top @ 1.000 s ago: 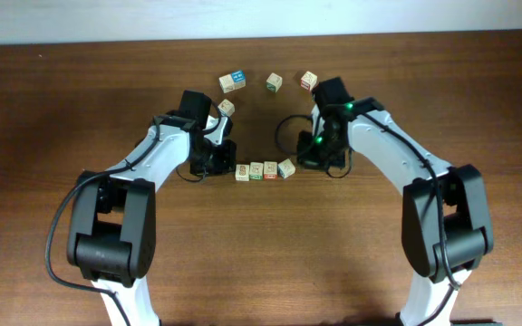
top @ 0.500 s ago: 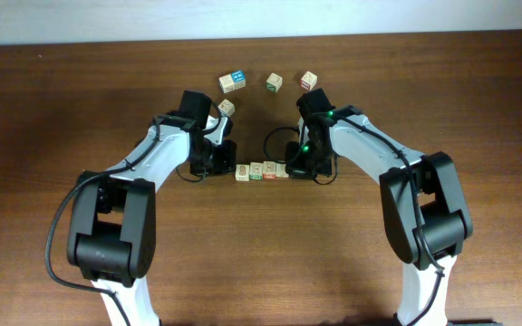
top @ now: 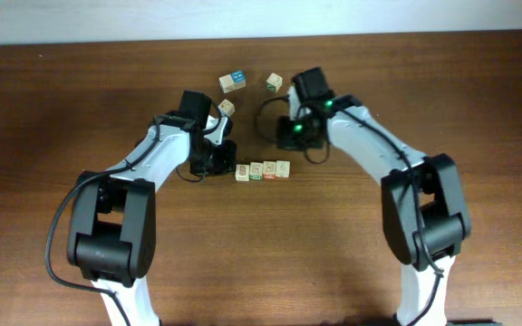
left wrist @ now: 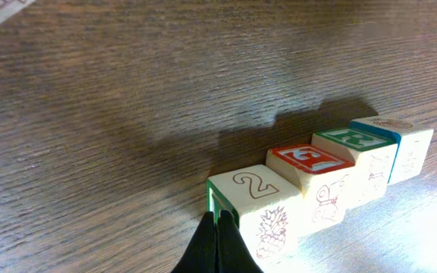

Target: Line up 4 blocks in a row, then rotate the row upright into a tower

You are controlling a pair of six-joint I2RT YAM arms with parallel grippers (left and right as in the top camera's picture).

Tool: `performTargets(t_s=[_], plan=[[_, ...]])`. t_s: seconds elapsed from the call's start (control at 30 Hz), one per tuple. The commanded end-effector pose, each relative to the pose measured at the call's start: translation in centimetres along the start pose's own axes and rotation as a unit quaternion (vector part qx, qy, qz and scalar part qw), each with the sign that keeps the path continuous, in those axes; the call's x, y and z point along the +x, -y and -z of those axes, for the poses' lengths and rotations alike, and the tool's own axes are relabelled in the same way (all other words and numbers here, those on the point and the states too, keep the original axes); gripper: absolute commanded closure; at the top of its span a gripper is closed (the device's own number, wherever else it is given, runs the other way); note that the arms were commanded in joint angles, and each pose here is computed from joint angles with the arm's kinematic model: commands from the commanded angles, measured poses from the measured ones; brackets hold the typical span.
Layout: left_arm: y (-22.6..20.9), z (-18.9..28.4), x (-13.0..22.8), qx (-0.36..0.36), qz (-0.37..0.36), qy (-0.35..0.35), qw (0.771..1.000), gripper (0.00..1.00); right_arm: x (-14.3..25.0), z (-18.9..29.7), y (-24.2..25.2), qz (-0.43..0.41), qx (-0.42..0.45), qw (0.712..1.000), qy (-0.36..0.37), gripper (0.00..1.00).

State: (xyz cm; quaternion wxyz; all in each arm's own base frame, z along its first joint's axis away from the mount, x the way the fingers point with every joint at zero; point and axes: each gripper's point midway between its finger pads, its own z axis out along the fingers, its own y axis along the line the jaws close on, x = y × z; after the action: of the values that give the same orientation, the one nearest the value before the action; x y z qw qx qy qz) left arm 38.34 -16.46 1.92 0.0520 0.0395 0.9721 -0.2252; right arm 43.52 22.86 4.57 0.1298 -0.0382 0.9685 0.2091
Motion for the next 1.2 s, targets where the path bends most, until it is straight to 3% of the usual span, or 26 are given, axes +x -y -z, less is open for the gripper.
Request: performTargets(t_s=[0.0, 0.57, 0.9, 1.17], plan=[[0.3, -0.3, -0.1, 0.008, -0.011, -0.003, 1.0, 1.0, 0.6, -1.7, -3.4, 0.02, -0.012, 1.0, 0.004, 0.96], [0.3, -0.3, -0.1, 0.007, -0.01, -0.004, 1.0, 1.0, 4.3, -3.9, -5.2, 0.035, 0.005, 0.999, -0.041, 0.96], [0.3, -0.3, -0.1, 0.007, -0.01, -0.004, 1.0, 1.0, 0.4, -2.4, -2.1, 0.0, 0.013, 1.0, 0.001, 0.95], [0.3, -0.3, -0.1, 0.007, -0.01, -0.004, 1.0, 1.0, 3.4, -3.0, -2.2, -0.013, 0.035, 0.998, -0.045, 0.95]])
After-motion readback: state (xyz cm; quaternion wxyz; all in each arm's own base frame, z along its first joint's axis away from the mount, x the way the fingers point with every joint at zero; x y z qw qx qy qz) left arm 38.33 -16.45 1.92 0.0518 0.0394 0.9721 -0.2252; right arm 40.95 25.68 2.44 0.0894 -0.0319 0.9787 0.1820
